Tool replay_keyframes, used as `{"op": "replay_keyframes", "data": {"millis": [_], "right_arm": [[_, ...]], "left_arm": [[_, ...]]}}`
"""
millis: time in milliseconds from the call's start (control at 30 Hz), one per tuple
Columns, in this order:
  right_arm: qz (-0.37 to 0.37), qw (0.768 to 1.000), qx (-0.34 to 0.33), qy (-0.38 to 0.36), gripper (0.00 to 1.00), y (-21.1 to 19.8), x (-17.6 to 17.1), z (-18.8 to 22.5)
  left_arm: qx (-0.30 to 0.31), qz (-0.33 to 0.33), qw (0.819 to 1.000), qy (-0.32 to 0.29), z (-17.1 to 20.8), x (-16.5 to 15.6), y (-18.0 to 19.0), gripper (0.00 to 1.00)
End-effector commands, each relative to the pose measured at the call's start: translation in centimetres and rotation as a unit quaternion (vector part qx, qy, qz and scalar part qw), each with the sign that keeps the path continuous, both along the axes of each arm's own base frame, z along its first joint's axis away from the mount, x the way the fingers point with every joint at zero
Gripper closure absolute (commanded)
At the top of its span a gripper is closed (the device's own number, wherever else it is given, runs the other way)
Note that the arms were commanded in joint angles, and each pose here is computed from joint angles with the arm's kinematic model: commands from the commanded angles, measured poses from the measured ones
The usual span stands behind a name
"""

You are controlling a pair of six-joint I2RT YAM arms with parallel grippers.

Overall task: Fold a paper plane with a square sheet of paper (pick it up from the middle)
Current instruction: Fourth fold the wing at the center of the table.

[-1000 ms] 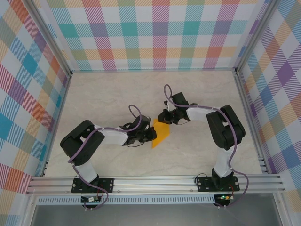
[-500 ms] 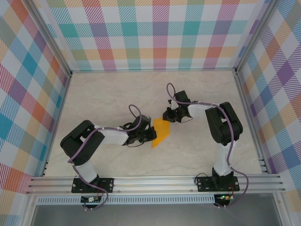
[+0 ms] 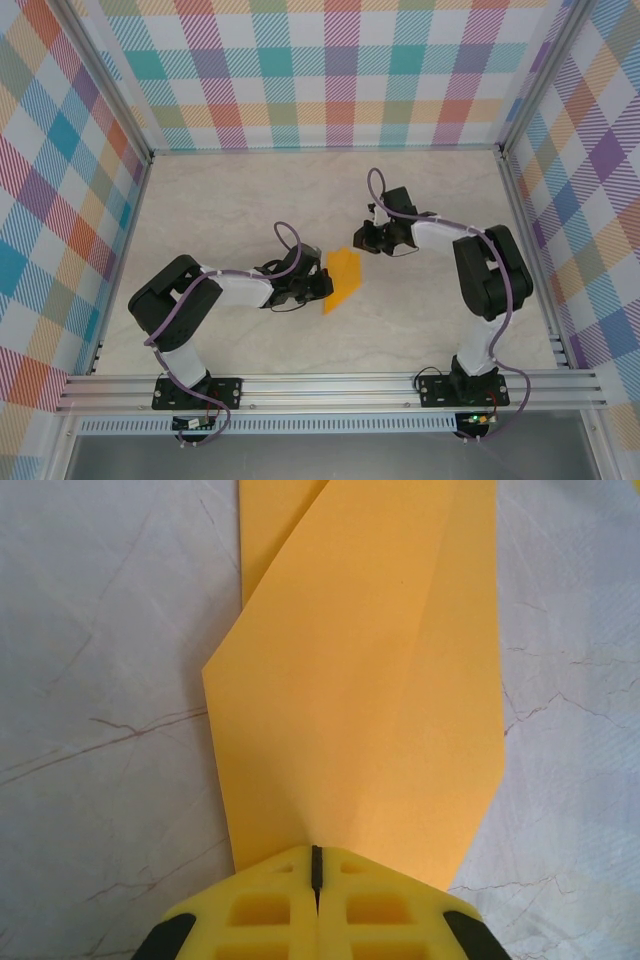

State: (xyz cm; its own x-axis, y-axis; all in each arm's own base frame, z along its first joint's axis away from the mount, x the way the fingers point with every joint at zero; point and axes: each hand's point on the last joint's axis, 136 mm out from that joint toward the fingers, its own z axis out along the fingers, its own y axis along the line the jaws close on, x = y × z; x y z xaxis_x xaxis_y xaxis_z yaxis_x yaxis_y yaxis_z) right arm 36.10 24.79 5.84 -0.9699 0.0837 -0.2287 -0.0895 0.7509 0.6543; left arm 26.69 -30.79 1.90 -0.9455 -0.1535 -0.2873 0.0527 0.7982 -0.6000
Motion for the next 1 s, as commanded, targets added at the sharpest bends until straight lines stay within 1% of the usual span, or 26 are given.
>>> {"op": "replay_keyframes", "data": {"millis": [0, 67, 167, 333, 500, 600, 667, 733, 867, 967], "right_arm": [[0.043, 0.998, 0.037, 0.022, 0.93, 2.8, -3.4, 0.9], [0.053, 0.997, 0.043, 0.037, 0.93, 3.7, -4.6, 0.3], [0.050, 0.996, 0.040, 0.056, 0.94, 4.1, -5.5, -0.8], [0.045, 0.995, 0.034, 0.086, 0.95, 4.0, -6.3, -2.9], [0.031, 0.993, 0.008, 0.111, 0.96, 3.1, -6.9, -5.3], [0.023, 0.992, -0.010, 0.120, 0.96, 2.5, -7.2, -6.5], [0.015, 0.991, -0.027, 0.128, 0.96, 1.8, -7.4, -7.2], [0.012, 0.991, -0.036, 0.132, 0.96, 1.5, -7.6, -7.5], [0.006, 0.989, -0.049, 0.136, 0.97, 1.1, -7.7, -7.9], [0.002, 0.989, -0.052, 0.140, 0.97, 1.0, -7.7, -8.1]], "left_arm": [[0.085, -0.017, 0.992, 0.089, -5.0, -4.1, 3.1, 1.00], [0.084, -0.016, 0.992, 0.089, -4.9, -4.0, 3.1, 1.00], [0.082, -0.014, 0.993, 0.086, -4.8, -3.9, 3.0, 1.00], [0.079, -0.016, 0.993, 0.084, -4.6, -3.8, 2.8, 1.00], [0.074, -0.016, 0.994, 0.079, -4.0, -3.5, 2.5, 1.00], [0.042, -0.028, 0.996, 0.066, -1.8, -2.9, 1.0, 1.00], [0.022, -0.032, 0.998, 0.043, 0.8, -2.1, 0.1, 1.00], [0.015, -0.029, 0.999, 0.021, 3.2, -1.5, -0.1, 0.99], [0.009, -0.008, 1.000, -0.018, 6.6, -0.5, 0.4, 0.88], [-0.004, 0.006, 1.000, -0.022, 7.1, -0.6, 0.7, 0.85]]}}
